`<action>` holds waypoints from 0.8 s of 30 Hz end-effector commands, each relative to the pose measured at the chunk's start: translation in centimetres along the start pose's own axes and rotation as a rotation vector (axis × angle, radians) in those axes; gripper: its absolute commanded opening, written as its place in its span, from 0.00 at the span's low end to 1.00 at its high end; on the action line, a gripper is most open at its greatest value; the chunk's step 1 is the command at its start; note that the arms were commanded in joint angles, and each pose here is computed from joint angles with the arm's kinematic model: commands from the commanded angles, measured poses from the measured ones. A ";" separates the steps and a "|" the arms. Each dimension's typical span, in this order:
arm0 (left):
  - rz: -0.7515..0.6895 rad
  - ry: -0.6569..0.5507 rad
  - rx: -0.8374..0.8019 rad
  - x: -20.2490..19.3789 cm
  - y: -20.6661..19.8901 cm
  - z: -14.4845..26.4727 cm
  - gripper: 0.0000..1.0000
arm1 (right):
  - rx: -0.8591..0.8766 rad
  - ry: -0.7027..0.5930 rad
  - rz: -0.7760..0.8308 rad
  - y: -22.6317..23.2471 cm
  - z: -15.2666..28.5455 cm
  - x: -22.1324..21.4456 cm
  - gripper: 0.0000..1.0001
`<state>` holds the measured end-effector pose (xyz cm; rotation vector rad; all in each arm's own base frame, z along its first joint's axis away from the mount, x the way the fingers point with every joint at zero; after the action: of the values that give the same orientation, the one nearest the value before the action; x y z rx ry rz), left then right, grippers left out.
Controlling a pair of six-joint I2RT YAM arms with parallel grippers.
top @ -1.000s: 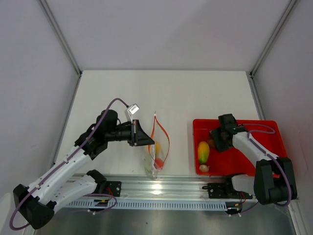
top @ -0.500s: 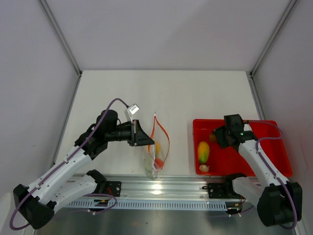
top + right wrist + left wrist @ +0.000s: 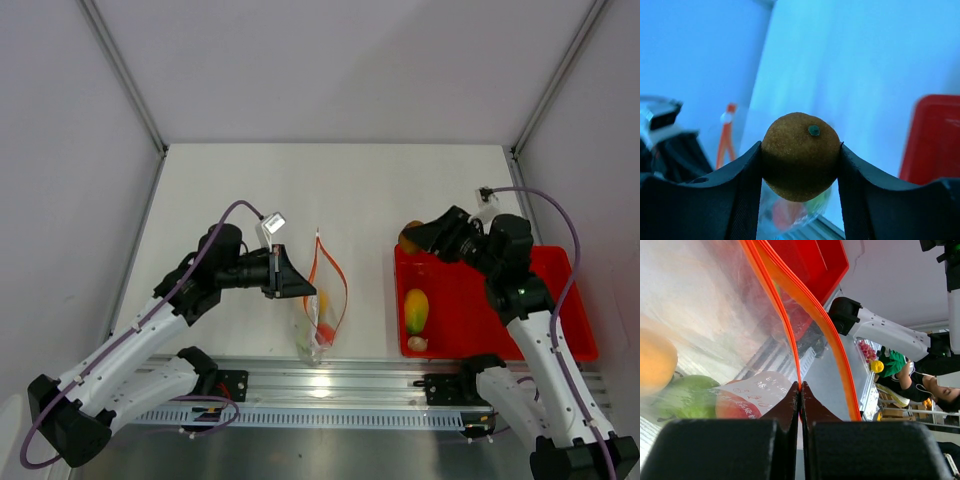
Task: Place the food in the zip-top bag and seal the zipper
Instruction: Place the fake fruit in the zipper food storage bag.
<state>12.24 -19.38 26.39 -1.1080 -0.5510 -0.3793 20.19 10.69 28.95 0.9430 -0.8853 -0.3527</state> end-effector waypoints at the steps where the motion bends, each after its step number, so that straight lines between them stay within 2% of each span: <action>1: -0.014 -0.009 -0.028 0.3 -0.5 0.0 0.01 | 0.417 0.106 0.338 6.1 2.0 -0.6 0.00; 4: -0.013 -0.012 -0.027 0.3 -0.5 0.0 0.01 | 0.581 0.161 0.492 8.8 3.6 -2.1 0.00; 11: -0.009 -0.010 -0.028 0.3 -0.5 0.0 0.01 | 0.802 0.330 0.637 12.8 4.4 -5.9 0.00; 18: -0.004 -0.014 -0.031 0.3 -0.6 0.0 0.00 | 0.847 0.458 0.754 14.3 2.8 -10.0 0.00; 20: -0.006 -0.016 -0.033 0.4 -0.7 0.1 0.01 | 0.823 0.498 0.769 14.3 1.9 -11.2 0.03; 24: -0.005 -0.016 -0.031 0.3 -0.7 0.1 0.01 | 0.760 0.484 0.802 14.4 0.3 -12.2 0.04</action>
<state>12.27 -19.43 26.49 -1.1129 -0.5512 -0.3737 10.32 25.65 33.24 1.2439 -0.7473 0.9107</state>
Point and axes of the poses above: each gripper's point midway between its finger pads, its own z axis back along the fingers, its own y axis along the line the jaws close on, x = y × z, the point moved 7 cm from there along z, back along the fingers, and after that the axes turned 7 degrees about -z, right-handed, at the moved point
